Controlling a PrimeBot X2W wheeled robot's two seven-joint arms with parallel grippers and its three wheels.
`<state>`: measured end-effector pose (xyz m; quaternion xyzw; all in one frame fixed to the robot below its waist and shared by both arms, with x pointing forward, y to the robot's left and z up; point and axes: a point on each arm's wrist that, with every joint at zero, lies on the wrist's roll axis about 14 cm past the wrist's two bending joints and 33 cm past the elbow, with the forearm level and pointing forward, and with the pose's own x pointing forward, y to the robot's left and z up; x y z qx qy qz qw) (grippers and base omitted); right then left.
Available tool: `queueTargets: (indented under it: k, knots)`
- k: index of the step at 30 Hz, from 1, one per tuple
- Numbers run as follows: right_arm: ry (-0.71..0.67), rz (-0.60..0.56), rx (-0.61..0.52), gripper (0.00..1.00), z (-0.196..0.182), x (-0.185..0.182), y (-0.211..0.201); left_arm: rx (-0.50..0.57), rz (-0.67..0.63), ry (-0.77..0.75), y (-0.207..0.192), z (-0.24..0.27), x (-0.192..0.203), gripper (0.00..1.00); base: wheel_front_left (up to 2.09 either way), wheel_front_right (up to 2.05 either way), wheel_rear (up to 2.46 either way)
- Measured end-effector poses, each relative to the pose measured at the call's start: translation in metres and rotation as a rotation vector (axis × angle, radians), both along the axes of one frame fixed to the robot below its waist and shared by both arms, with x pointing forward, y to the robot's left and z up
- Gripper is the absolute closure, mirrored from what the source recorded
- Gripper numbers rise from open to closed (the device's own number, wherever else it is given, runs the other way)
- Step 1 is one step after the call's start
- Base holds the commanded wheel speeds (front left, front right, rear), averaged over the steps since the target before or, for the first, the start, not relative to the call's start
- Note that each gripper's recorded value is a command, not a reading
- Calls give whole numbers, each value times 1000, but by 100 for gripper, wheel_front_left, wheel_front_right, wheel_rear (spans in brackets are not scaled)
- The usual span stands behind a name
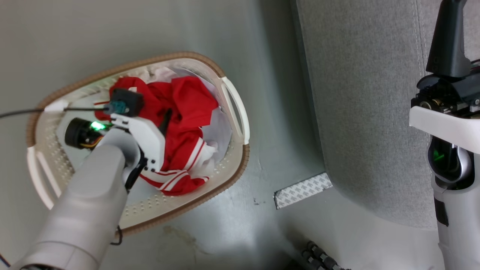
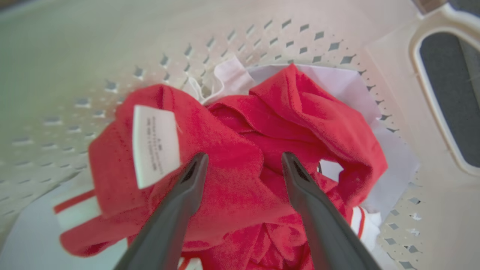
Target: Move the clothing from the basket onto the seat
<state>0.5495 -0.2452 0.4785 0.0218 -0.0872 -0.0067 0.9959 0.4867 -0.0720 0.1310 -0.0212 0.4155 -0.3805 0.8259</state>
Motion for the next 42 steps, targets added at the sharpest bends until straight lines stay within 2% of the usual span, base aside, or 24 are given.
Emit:
queueTargets:
  k: [6, 13, 16, 17, 18, 19, 20, 25, 32, 42]
  knots:
    - [22, -14, -27, 0, -11, -1, -5, 25, -87, 63, -19, -17, -18, 0, 0, 0, 0]
    - [32, -22, -29, 0, -14, -6, -7, 180, -196, 194, 0, -42, -50, 0, 3, 3, 3]
    - [36, -18, -30, 0, -16, -6, -5, 189, -198, 200, 4, -45, -51, 0, 5, 5, 5]
    - [36, -17, -31, 0, -17, -6, -5, 191, -198, 200, 5, -45, -50, 4, 0, 0, 0]
    - [36, -17, -31, 0, -17, -6, -5, 192, -197, 200, 6, -46, -50, 26, 0, 0, 0]
    - [37, -17, -31, 0, -17, -6, -5, 193, -198, 199, 7, -46, -49, 75, 0, 0, 0]
    - [38, -18, -31, 0, -17, -6, -5, 190, -197, 194, 6, -45, -48, 100, 0, 0, 0]
    - [36, -18, -32, 0, -15, -6, -5, 161, -183, 155, 4, -39, -38, 100, 0, 0, 0]
    - [-2, -16, -33, 0, 7, -9, -5, 98, -146, 83, -6, -16, -19, 100, 0, 0, 0]
    - [-83, -47, -69, 0, 60, -32, -11, -29, -140, -48, -28, 63, -24, 100, 0, 0, 0]
